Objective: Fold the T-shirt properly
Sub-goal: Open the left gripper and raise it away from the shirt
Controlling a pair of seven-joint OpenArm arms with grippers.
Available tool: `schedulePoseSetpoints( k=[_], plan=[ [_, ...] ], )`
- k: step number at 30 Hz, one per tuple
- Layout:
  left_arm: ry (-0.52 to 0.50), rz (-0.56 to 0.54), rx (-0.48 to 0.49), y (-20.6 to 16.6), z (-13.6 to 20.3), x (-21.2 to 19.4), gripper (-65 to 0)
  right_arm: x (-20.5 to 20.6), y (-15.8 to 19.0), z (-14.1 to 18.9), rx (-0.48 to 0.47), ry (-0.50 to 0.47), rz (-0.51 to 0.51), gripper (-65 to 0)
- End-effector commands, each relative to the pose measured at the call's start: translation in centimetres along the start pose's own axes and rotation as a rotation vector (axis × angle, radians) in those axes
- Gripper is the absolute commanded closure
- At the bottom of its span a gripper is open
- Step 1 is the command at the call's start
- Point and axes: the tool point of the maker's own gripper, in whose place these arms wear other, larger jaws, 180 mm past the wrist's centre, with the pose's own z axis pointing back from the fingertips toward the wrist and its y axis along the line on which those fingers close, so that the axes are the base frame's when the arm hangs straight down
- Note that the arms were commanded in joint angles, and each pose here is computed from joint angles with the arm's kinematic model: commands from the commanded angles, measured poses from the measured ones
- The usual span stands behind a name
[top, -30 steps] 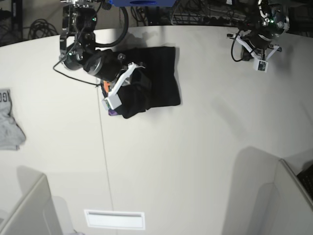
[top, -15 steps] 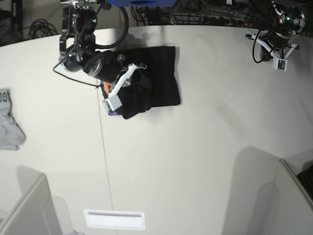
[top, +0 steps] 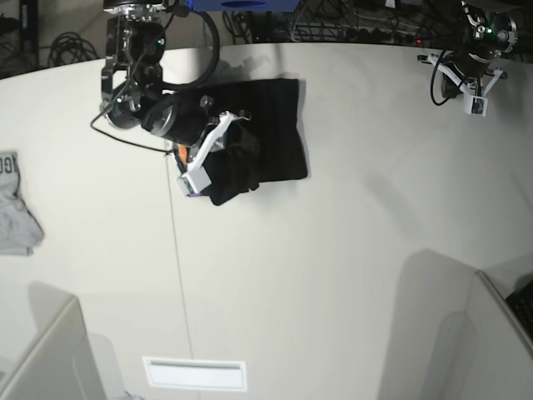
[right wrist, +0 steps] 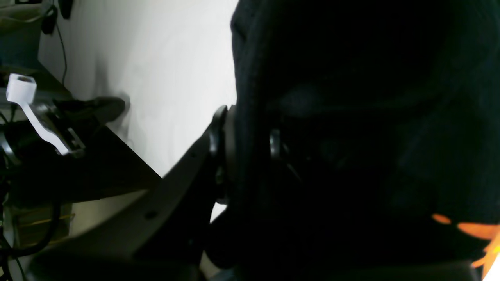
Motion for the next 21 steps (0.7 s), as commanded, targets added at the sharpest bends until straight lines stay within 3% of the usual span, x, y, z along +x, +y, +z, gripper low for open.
schedulePoseSetpoints(
  k=[1,12,18,21],
  plan=[
    [-0.039,-0.013,0.005,0.4,0.2,1.2,0.0,1.0,0.7,0.1,0.024,-0.039,0.011,0.0],
    [-0.037,-0.002,0.005,0.5,-0.2,1.2,0.0,1.0,0.7,0.1,0.026,-0.036,0.011,0.0],
    [-0.038,-0.001,0.011,0.7,-0.1,1.3,0.0,0.7,0.3,-0.4,0.029,-0.016,-0.005,-38.7],
    [-0.038,-0.002,0.013,0.8,0.0,1.3,0.0,0.3,-0.6,-1.4,0.027,0.013,-0.034,-43.8]
  ],
)
